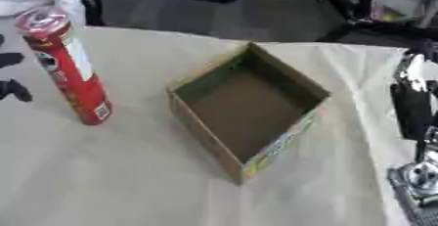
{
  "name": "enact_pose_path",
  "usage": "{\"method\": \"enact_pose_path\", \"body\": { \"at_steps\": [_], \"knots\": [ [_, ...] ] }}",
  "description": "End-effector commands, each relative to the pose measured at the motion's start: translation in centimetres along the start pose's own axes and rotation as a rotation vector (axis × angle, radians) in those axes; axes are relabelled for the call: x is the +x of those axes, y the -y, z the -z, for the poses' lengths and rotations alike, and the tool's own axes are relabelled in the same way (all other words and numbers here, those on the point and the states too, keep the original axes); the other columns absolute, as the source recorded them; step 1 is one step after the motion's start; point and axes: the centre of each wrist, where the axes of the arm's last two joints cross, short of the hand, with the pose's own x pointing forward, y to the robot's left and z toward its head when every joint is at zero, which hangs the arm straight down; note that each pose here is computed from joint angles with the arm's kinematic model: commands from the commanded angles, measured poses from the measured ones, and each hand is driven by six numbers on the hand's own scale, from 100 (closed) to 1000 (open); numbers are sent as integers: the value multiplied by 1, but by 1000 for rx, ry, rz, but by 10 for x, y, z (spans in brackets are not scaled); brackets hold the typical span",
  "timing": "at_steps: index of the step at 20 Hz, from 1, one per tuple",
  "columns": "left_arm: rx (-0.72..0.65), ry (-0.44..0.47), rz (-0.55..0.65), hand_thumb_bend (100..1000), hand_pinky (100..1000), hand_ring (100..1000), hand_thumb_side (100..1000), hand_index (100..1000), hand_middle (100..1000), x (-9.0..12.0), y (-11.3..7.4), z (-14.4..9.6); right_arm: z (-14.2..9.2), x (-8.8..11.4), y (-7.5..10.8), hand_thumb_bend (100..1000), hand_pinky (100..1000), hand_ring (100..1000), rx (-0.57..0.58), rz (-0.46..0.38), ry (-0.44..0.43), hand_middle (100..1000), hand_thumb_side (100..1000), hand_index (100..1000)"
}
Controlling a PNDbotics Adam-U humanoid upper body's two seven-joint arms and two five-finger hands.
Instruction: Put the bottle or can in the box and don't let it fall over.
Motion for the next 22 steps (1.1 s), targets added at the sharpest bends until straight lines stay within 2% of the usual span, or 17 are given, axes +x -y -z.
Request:
{"method": "enact_pose_path", "body": {
  "at_steps": [1,12,19,22],
  "knots": [
    [-16,29,34,100,480,778,665,838,798,9,-4,4,4,6,3,100,396,777,-1,-4,34,969,632,942],
    [-43,50,72,100,483,780,646,837,798,15,-6,11,2,5,2,100,392,774,1,-3,24,969,632,943],
    [-123,150,323,100,527,792,587,839,803,48,-28,39,1,2,6,100,391,771,18,-31,19,967,629,943],
    [-162,167,430,100,544,797,557,835,804,64,-34,52,0,1,7,100,390,770,27,-42,15,966,627,943]
  ]
}}
